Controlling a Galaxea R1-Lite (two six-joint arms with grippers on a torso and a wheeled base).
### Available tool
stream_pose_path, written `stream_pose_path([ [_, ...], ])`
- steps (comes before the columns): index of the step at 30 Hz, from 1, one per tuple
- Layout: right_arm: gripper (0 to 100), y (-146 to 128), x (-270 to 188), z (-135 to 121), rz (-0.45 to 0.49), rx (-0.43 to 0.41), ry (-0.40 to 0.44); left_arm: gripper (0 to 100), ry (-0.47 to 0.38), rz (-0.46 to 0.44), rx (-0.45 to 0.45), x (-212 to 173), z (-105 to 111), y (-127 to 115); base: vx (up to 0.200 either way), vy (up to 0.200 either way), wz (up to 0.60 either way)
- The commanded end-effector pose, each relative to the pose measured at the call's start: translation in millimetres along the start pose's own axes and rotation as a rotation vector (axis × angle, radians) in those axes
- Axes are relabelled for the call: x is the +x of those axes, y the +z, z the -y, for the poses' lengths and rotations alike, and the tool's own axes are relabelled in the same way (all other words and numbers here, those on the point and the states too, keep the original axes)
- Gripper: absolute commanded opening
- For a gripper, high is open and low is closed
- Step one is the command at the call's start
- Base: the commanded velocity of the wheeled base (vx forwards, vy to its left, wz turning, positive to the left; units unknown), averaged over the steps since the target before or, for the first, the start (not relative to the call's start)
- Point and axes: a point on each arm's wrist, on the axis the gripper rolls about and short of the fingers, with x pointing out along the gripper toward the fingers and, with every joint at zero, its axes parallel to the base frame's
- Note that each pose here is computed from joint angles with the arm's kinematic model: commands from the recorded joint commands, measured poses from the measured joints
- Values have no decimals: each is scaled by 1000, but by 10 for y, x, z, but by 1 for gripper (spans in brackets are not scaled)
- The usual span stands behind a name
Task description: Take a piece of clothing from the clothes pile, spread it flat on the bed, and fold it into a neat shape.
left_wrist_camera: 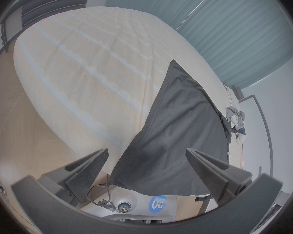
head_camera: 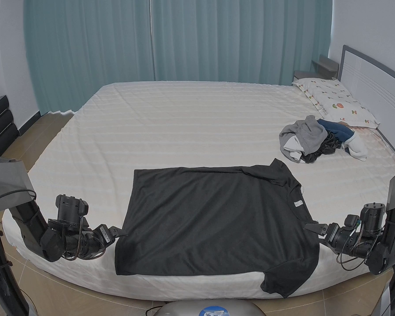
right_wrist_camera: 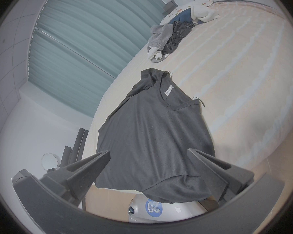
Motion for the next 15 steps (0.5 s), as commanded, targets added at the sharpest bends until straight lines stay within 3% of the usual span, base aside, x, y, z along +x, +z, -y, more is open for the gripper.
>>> stream_pose_path([
  [1, 100, 10, 60, -41, 8, 1, 22, 100, -15, -3, 1, 26, 64, -8, 200, 0, 0],
  [5, 100, 6, 163, -151, 3, 25, 67, 100, -31, 16, -43, 42, 125, 24, 200, 0, 0],
  [9, 100, 16, 424, -246, 34, 59, 83, 100, -57, 36, -146, 84, 202, 109, 0, 0, 0],
  [15, 100, 86, 891, -214, 138, 57, 51, 100, -50, 16, -169, 175, 182, 83, 0, 0, 0],
])
